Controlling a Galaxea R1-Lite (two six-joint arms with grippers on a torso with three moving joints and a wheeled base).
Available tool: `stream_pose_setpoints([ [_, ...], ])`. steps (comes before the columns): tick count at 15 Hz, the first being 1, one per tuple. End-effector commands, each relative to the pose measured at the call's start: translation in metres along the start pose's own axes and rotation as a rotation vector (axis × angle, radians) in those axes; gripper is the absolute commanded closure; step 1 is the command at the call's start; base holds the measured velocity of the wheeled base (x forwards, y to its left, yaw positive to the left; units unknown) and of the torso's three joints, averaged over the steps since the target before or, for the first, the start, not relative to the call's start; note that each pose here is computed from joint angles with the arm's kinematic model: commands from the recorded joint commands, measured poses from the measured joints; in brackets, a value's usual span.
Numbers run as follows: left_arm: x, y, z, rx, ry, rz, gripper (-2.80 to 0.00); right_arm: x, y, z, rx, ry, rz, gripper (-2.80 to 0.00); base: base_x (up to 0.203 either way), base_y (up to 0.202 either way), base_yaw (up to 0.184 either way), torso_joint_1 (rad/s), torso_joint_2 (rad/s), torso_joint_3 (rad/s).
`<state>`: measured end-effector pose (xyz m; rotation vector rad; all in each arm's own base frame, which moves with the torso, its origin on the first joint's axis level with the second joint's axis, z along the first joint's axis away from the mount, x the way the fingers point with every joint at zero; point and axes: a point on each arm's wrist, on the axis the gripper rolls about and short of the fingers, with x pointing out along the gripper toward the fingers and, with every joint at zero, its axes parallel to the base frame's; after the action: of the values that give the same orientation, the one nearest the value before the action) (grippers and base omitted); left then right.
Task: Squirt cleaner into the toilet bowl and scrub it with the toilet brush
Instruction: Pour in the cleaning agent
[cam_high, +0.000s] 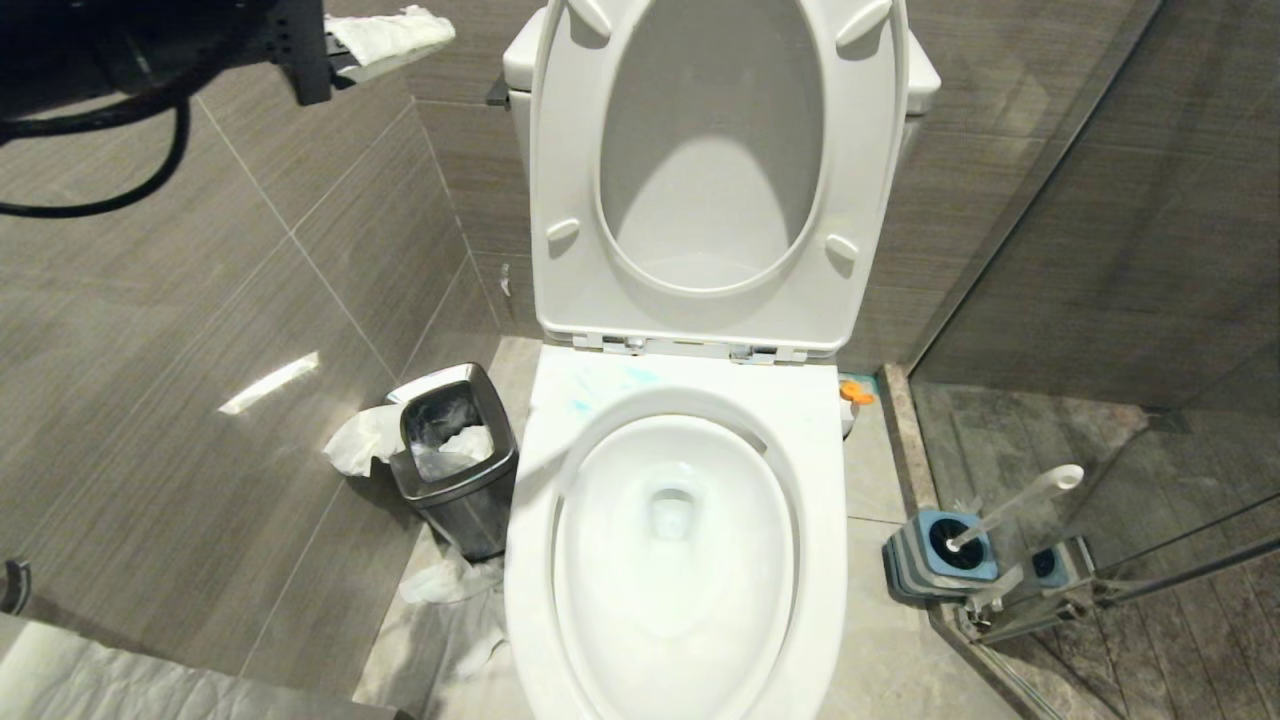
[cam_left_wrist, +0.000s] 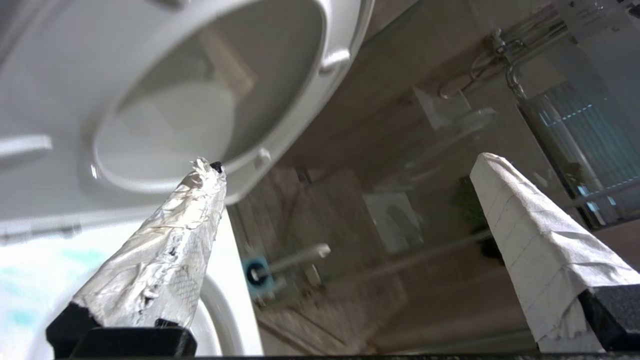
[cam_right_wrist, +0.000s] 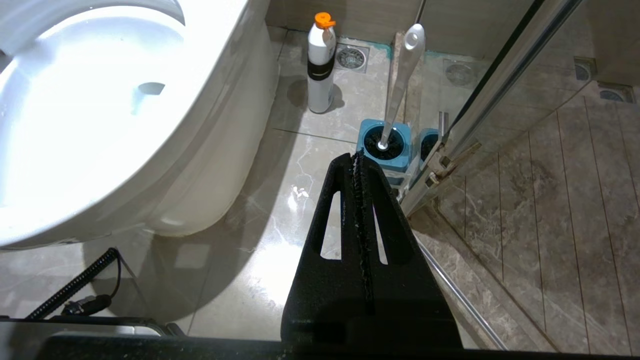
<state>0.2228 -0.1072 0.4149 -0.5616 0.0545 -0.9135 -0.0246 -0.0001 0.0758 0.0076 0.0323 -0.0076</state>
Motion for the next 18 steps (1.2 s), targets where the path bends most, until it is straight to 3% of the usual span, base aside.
stream_pose_setpoints([
  [1, -0.043, -0.025, 0.001, -0.046, 0.028, 0.025, -2.8, 0.0, 0.0, 0.0, 0.0, 0.001, 0.0, 0.0, 0.0, 0.0, 0.0, 0.0, 0.0, 0.0],
  [3, -0.06, -0.023, -0.009, -0.076, 0.074, 0.087, -2.8, 0.0, 0.0, 0.0, 0.0, 0.0, 0.0, 0.0, 0.0, 0.0, 0.0, 0.0, 0.0, 0.0],
  [4, -0.066, -0.021, -0.012, -0.054, 0.088, 0.117, -2.8, 0.0, 0.0, 0.0, 0.0, 0.001, 0.0, 0.0, 0.0, 0.0, 0.0, 0.0, 0.0, 0.0],
  [7, -0.077, -0.01, -0.023, 0.115, 0.155, 0.183, -2.8, 0.0, 0.0, 0.0, 0.0, 0.001, 0.0, 0.0, 0.0, 0.0, 0.0, 0.0, 0.0, 0.0],
  [8, -0.079, -0.009, -0.026, 0.146, 0.172, 0.192, -2.8, 0.0, 0.0, 0.0, 0.0, 0.001, 0.0, 0.0, 0.0, 0.0, 0.0, 0.0, 0.0, 0.0],
  [11, -0.078, -0.005, -0.031, 0.191, 0.197, 0.2, -2.8, 0.0, 0.0, 0.0, 0.0, 0.0, 0.0, 0.0, 0.0, 0.0, 0.0, 0.0, 0.0, 0.0],
  [15, -0.081, 0.001, -0.035, 0.313, 0.213, 0.232, -2.8, 0.0, 0.0, 0.0, 0.0, 0.0, 0.0, 0.0, 0.0, 0.0, 0.0, 0.0, 0.0, 0.0],
  [18, -0.085, 0.003, -0.031, 0.343, 0.191, 0.272, -2.8, 0.0, 0.0, 0.0, 0.0, 0.0, 0.0, 0.0, 0.0, 0.0, 0.0, 0.0, 0.0, 0.0],
])
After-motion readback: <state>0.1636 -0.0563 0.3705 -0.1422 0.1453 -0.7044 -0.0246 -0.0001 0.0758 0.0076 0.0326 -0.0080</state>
